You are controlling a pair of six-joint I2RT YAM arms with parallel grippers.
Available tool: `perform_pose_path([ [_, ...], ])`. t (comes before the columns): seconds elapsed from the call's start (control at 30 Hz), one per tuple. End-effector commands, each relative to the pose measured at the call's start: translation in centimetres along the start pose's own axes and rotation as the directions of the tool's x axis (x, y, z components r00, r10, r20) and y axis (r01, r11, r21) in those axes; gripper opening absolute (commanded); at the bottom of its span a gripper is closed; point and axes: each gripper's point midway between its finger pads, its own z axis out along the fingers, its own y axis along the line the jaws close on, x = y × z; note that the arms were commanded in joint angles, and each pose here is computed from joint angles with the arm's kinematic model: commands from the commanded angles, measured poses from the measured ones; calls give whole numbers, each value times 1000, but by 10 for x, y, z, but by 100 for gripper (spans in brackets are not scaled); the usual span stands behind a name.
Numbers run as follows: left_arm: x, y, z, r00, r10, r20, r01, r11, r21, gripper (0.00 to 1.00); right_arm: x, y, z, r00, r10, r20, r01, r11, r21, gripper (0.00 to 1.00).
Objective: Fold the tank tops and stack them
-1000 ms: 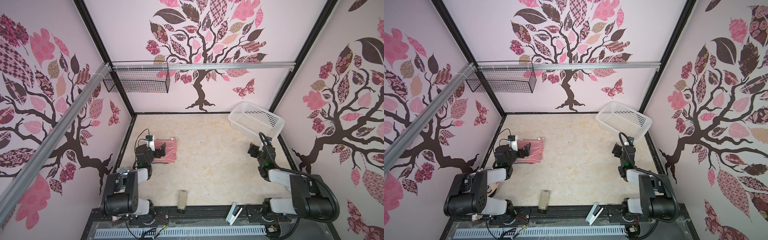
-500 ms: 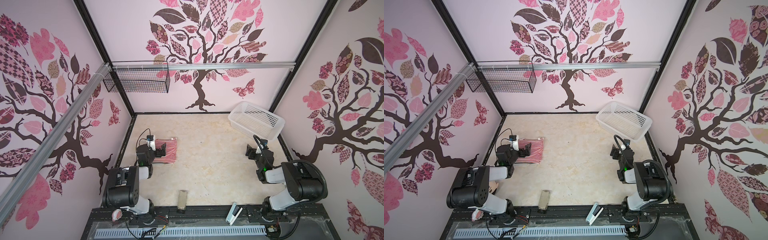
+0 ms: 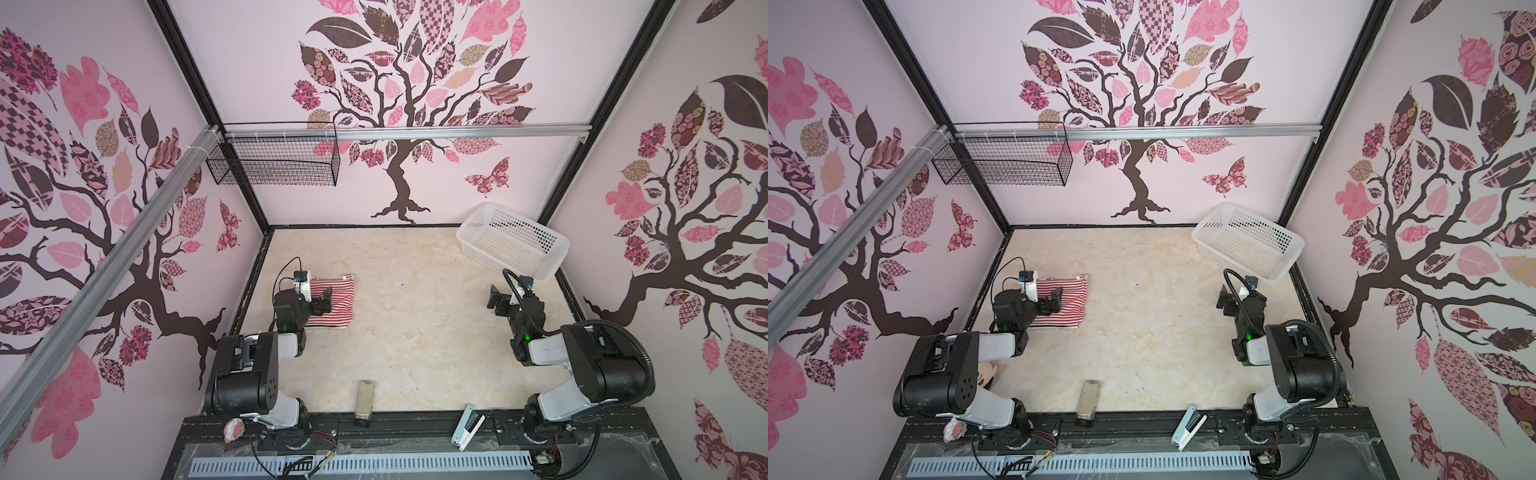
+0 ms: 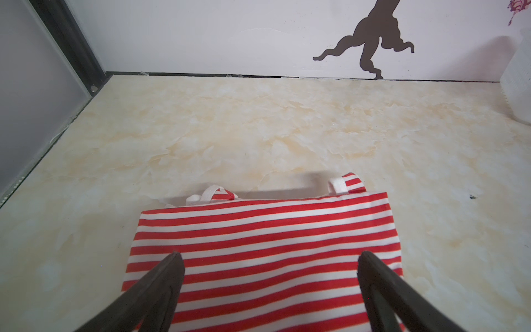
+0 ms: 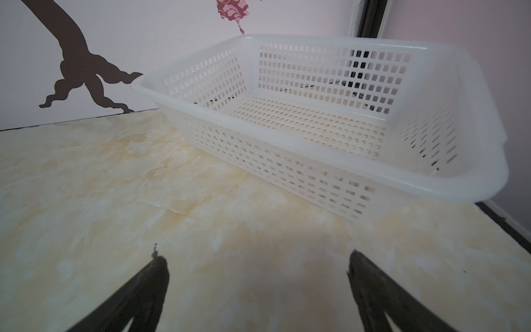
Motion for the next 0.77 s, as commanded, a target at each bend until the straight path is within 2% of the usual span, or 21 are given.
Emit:
perform_pose_path([
  [0.0,-13,0,4,1000,15,25,-15,1000,-2,98,-14,1,4,999,-2,39,2,1000,8,100],
  [0.73,-12,0,5,1000,17,17,-17,1000,-2,98,-13,1,4,999,-2,38,2,1000,9,100],
])
